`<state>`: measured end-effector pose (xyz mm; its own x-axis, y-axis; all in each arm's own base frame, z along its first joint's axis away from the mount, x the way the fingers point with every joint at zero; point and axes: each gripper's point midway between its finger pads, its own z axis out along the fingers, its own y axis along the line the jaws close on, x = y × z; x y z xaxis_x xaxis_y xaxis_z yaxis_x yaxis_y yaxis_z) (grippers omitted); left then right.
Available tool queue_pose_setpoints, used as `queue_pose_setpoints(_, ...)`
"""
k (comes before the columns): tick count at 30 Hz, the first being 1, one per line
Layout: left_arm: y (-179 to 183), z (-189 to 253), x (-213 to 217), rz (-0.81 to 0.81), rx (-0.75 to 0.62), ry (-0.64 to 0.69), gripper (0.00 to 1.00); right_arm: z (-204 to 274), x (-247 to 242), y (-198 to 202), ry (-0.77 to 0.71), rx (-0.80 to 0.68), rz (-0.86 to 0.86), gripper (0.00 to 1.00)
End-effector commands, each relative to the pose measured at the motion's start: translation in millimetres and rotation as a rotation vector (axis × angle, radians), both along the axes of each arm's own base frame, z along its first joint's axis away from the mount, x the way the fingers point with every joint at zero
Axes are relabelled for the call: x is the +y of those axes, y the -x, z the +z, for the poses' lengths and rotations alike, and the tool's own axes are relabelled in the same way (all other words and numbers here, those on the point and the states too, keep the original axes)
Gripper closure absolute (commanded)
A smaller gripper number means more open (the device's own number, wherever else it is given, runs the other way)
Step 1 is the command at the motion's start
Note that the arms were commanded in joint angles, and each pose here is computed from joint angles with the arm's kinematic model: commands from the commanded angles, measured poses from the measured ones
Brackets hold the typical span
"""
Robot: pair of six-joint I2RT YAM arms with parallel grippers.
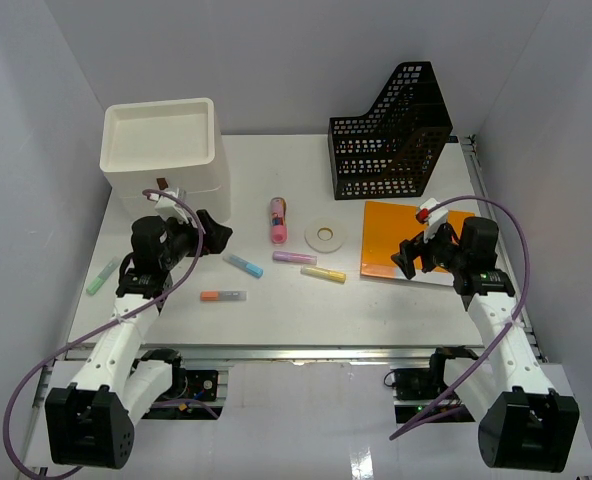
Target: Organize the desk
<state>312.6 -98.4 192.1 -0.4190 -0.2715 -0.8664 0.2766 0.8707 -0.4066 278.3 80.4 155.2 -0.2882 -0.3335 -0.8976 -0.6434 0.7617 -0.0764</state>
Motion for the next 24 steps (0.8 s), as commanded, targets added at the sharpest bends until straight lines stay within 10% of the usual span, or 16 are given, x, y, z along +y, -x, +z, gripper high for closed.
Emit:
queue_pose_setpoints(1,-6,7,4,0.022,0.019,0.002,0.02,20,31,18,-0.092,-0.042,0.246,0.10)
queue_pose_setpoints(10,-36,-19,48,0.134,0.167,0.111,0.02,35,38,37,-0.094,-0.146,0.313,0.10)
queue_pose_setpoints(24,-80,43,132,0.494,0.109,-0.148,0.14,38,32,30,-0.071,-0.154,0.261,0.10)
